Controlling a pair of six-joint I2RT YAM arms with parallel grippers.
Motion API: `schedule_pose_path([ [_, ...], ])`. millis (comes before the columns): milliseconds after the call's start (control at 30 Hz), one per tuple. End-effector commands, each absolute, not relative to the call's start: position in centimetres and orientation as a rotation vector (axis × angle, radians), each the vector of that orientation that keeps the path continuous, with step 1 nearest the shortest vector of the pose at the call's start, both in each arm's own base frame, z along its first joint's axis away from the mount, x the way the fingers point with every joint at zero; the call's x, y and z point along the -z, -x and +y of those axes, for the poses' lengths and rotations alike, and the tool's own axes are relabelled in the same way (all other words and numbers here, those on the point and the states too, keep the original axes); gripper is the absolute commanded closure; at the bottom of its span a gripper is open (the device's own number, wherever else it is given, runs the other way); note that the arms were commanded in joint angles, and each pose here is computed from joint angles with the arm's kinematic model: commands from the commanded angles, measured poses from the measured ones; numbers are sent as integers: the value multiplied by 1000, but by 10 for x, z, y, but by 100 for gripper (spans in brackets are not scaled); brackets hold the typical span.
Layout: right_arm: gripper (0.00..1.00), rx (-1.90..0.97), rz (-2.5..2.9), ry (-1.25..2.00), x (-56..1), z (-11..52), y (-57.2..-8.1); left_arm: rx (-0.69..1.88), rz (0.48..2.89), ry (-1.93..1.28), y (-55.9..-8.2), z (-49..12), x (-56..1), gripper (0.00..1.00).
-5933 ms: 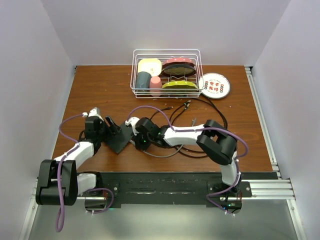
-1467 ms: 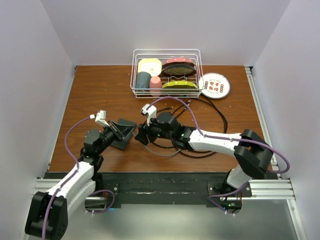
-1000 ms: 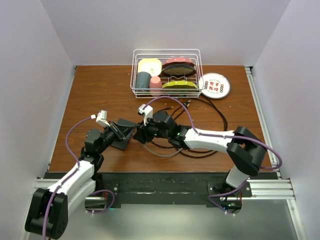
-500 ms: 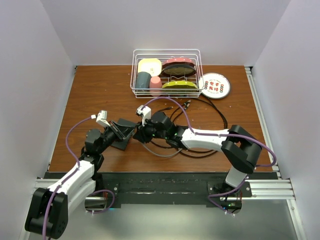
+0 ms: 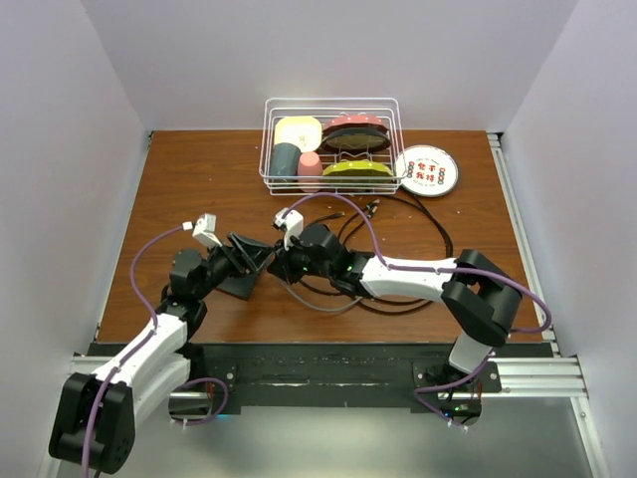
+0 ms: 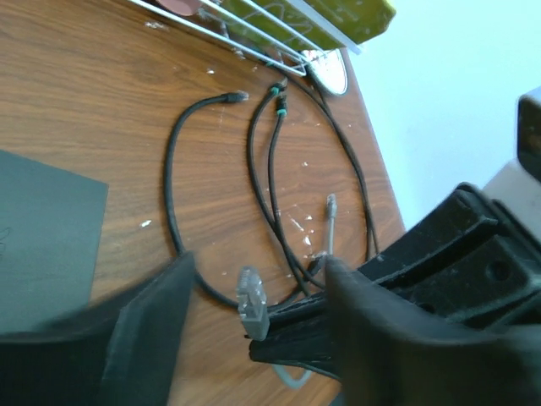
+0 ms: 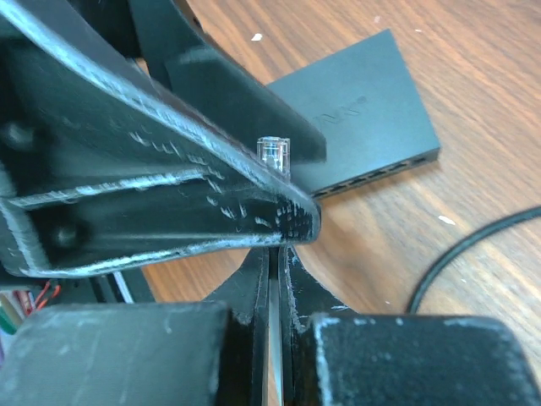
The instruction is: Insert the plug into the switch port
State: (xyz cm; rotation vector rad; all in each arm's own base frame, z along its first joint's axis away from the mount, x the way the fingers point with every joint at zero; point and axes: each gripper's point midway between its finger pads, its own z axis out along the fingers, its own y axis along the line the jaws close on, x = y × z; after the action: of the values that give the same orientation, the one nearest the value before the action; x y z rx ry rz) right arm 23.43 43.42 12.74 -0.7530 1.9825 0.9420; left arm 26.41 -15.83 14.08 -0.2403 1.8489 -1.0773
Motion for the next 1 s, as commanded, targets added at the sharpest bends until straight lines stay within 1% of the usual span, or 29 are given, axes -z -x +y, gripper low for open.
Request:
schedule_pose_path([
  [0,100,-893,1914,734,-160,427,-243,913,1827,205,-288,-146,-165,19],
  [100,100,-858,1931,761,-154,419,-240,769,1864,227,-302,-130,-169,15],
  [233,100,-828,1955,827,-142,413,-235,609,1938,263,-318,-108,-163,15],
  [400,100,-771,2014,982,-116,409,-227,506,2071,346,-328,-72,-122,16],
  [533,100,-723,2069,1085,-94,404,-220,417,2210,440,-319,-50,-75,17],
  [667,100,-704,2109,1143,-79,400,-216,421,2283,470,-312,-50,-44,18],
  [800,100,-720,2140,1202,-67,408,-206,469,2288,448,-304,-57,-31,19],
  [967,100,-705,2176,1258,-45,415,-195,548,2253,375,-304,-68,-35,21],
])
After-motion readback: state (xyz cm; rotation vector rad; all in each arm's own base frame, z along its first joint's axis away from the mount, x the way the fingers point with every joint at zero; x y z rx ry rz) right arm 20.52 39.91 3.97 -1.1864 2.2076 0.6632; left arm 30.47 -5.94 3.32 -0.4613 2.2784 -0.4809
